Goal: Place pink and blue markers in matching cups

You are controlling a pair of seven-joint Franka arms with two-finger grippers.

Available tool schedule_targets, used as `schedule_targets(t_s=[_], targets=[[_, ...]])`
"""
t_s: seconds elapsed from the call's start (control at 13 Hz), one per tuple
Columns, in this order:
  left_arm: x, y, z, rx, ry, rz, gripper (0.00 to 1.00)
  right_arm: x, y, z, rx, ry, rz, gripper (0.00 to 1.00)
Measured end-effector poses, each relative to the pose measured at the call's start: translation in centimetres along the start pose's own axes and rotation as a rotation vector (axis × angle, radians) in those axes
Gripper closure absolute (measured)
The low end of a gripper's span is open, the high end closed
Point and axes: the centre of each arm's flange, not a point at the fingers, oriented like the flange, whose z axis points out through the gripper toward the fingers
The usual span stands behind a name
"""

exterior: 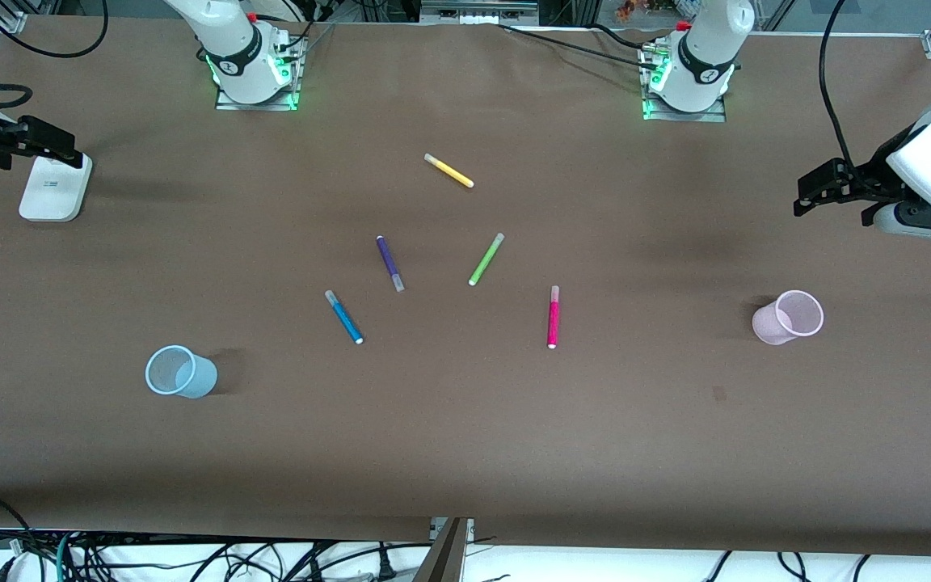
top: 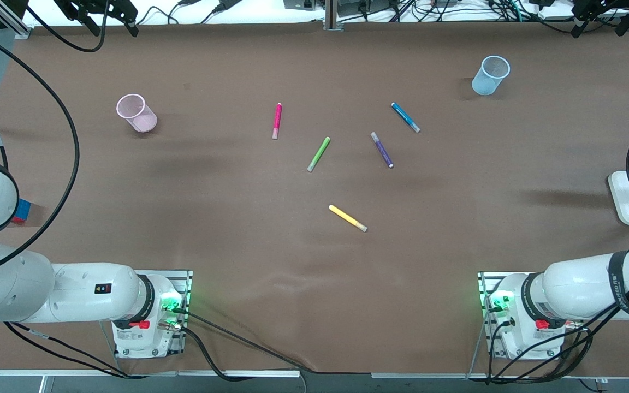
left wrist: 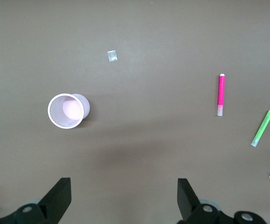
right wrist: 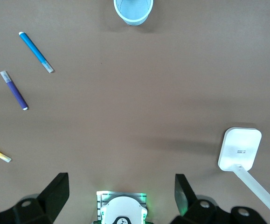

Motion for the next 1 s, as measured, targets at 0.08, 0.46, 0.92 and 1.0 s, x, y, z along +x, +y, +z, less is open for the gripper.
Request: schedule_targets(t_s=[0.08,0.46,0.92,1.0], targets=[[0.0,0.0,0.0,0.0,0.0,0.0,0.0,0.0,0.0,0.0,0.0,0.0,0.0,0.0],[0.0,0.0,0.0,0.0,-0.001,0.0,0.0,0.0,0.0,0.0,0.0,0.0,0.001,0.0],[0.0,0.1,0.0,0.0,-0.002,0.002,0.0,0.9,-0.2,1.0,0.022,-0.016,0.009,0.0],[0.0,0.3,0.1,0.0,-0.004,0.005,0.0,1.7,-0.3,2.1,0.027,-0.032,0.008,0.0]])
